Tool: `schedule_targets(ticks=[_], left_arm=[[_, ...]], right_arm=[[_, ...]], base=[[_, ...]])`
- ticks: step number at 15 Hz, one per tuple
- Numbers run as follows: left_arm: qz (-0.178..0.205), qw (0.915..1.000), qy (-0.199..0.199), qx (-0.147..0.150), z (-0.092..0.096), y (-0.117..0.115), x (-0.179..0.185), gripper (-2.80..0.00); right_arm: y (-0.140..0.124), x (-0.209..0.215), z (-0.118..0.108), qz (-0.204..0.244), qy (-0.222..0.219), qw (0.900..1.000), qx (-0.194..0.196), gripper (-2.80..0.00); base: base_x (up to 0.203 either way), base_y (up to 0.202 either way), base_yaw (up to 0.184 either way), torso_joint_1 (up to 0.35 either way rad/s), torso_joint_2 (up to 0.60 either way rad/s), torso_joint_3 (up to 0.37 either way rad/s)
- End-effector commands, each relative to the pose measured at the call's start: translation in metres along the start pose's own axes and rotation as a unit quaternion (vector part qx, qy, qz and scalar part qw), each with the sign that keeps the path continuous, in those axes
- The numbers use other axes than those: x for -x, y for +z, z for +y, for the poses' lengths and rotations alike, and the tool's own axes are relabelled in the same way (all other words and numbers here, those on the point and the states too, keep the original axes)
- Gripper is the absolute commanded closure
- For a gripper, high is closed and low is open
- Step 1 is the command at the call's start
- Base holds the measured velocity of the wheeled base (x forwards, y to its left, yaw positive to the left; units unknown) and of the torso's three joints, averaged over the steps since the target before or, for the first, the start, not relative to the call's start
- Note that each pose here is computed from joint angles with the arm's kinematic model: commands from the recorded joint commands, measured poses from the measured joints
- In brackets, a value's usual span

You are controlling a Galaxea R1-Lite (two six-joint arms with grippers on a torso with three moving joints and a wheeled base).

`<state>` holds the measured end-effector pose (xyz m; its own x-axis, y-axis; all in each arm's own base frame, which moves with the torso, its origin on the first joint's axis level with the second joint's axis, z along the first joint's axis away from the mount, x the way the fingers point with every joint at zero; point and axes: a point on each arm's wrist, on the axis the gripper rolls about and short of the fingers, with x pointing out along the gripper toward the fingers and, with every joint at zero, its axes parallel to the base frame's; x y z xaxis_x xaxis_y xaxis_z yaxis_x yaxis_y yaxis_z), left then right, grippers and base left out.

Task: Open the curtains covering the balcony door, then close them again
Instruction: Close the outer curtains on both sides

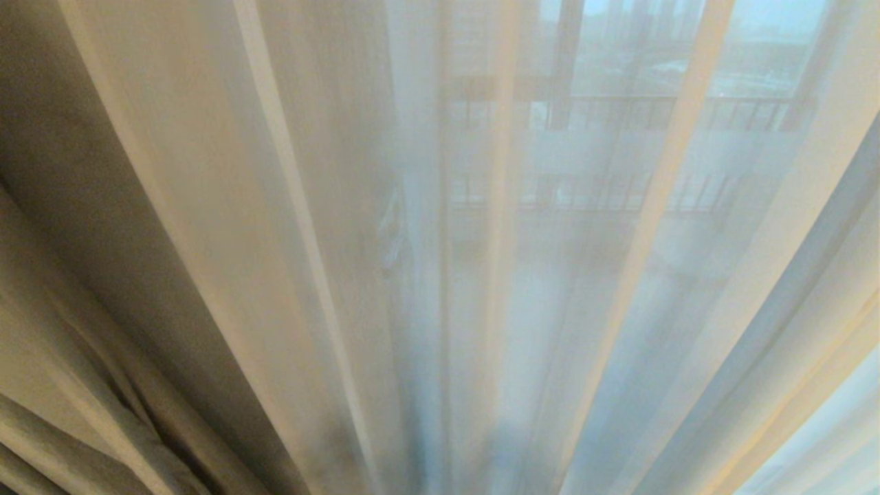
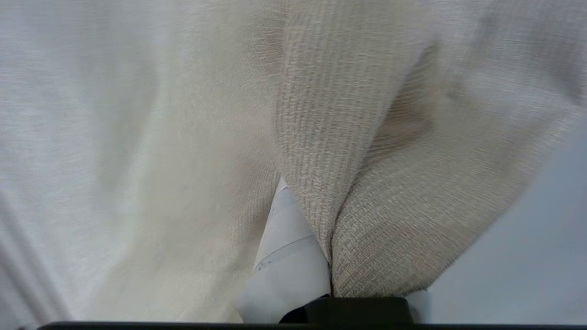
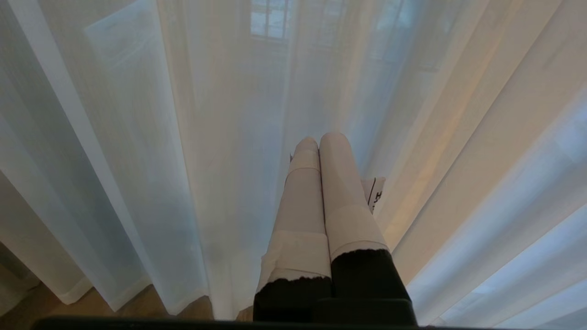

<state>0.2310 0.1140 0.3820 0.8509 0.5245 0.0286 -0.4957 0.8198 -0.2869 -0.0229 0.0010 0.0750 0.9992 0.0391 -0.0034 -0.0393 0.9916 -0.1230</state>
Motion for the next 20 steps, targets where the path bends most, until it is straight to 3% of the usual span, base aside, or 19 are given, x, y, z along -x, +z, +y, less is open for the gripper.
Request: schedule_targets(ticks=[1, 4, 9, 20], left_arm=[[-0.014, 0.9991, -0.039, 0.013, -0.02, 0.007, 0.027, 0.0], [-0.014, 0.9971, -0.071, 0.026, -0.043, 0.005, 0.045, 0.0], [-0.001, 0.9916, -0.125, 0.034, -0.066, 0.0, 0.067, 0.0], [0.044, 0.9648, -0.255, 0.044, -0.118, -0.016, 0.106, 0.0]], right_arm=[[0.0, 0.0, 0.0, 0.001, 0.0, 1.0, 0.0, 0.0], [0.0, 0.0, 0.0, 0.001, 0.0, 1.0, 0.0, 0.0], [0.0, 0.0, 0.0, 0.001, 0.0, 1.0, 0.0, 0.0], [0.0, 0.0, 0.0, 0.001, 0.0, 1.0, 0.0, 0.0]], base=[[0.0, 0.0, 0.0, 0.0, 0.0, 0.0], [0.0, 0.0, 0.0, 0.0, 0.0, 0.0], [0.0, 0.0, 0.0, 0.0, 0.0, 0.0], [0.0, 0.0, 0.0, 0.0, 0.0, 0.0]])
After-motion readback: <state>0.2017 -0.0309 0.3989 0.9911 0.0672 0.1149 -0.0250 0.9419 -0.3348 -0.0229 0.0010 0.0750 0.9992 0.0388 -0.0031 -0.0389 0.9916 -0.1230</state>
